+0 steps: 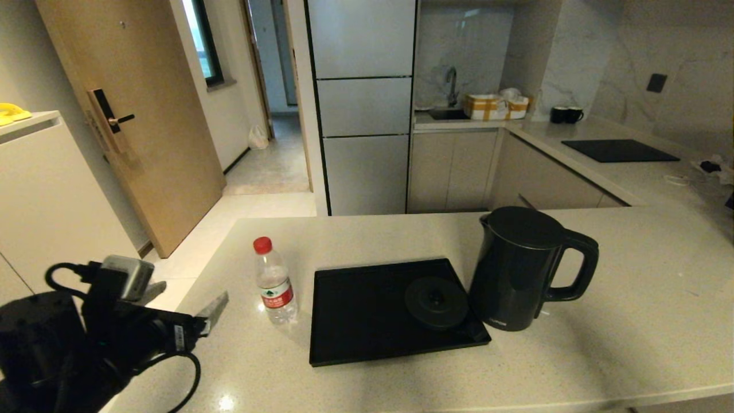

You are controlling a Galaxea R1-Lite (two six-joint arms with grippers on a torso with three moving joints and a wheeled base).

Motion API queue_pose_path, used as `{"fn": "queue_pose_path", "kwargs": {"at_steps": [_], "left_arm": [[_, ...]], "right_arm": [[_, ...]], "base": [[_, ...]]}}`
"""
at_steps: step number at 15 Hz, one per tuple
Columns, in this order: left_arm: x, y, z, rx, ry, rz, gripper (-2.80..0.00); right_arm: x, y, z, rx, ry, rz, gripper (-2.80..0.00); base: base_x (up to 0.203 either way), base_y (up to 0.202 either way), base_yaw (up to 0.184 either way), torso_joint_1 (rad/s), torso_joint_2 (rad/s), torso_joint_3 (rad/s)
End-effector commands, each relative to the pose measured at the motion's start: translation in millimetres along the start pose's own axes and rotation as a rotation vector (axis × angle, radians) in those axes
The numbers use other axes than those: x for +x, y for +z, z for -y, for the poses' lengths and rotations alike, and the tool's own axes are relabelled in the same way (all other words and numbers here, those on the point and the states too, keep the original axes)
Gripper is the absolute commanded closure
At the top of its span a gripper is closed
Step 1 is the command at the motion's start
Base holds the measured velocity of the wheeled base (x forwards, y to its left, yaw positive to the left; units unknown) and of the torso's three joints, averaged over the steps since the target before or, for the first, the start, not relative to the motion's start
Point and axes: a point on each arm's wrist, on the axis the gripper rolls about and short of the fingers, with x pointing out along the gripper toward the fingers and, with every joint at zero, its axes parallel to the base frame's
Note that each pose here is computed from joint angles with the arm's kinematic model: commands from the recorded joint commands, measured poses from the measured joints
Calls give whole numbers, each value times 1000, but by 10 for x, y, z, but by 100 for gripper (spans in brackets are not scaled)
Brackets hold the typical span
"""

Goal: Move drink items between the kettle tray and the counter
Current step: Return the kettle to its original position

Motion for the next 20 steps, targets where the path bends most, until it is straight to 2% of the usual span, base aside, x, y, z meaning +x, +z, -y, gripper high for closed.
{"fn": "queue_pose_path", "kwargs": {"at_steps": [1, 2, 3, 4, 5, 6, 9, 10, 12, 14, 17, 18, 20], "left_arm": [[-549, 492, -128, -14, 70, 146, -280], [-738, 645, -157, -39, 63, 114, -280], [-915, 823, -187, -64, 53, 58, -15], [-1199, 1083, -230, -95, 43, 40, 0], [-1625, 1244, -256, -125, 47, 47, 0], [-2011, 1293, -255, -151, 59, 69, 0], [-2723, 1114, -161, -218, 85, -8, 0], [-3017, 1086, -119, -231, 91, 14, 0], [-3512, 864, -7, -261, 99, -6, 0], [-3765, 615, 67, -283, 98, -37, 0], [-3998, 245, 74, -312, 69, -37, 0], [-3998, 218, 71, -311, 76, -44, 0], [-3895, -61, 93, -292, 115, -106, 0]], "right_arm": [[0, 0, 0, -1, 0, -1, 0], [1, -1, 0, -1, 0, -3, 0], [1, -1, 0, -1, 0, -2, 0], [0, 0, 0, -1, 0, 0, 0], [0, 0, 0, -1, 0, 0, 0], [1, 0, 0, -1, 0, -2, 0], [1, 0, 0, -1, 0, -2, 0], [0, 0, 0, -1, 0, 0, 0], [0, 0, 0, -1, 0, 0, 0], [0, 0, 0, -1, 0, 0, 0], [0, 0, 0, -1, 0, 0, 0], [0, 0, 0, -1, 0, 0, 0], [0, 0, 0, -1, 0, 0, 0]], "base": [[0, 0, 0, 0, 0, 0], [0, 0, 0, 0, 0, 0], [0, 0, 0, 0, 0, 0], [0, 0, 0, 0, 0, 0], [0, 0, 0, 0, 0, 0], [0, 0, 0, 0, 0, 0], [0, 0, 0, 0, 0, 0], [0, 0, 0, 0, 0, 0], [0, 0, 0, 0, 0, 0], [0, 0, 0, 0, 0, 0], [0, 0, 0, 0, 0, 0], [0, 0, 0, 0, 0, 0], [0, 0, 0, 0, 0, 0]]}}
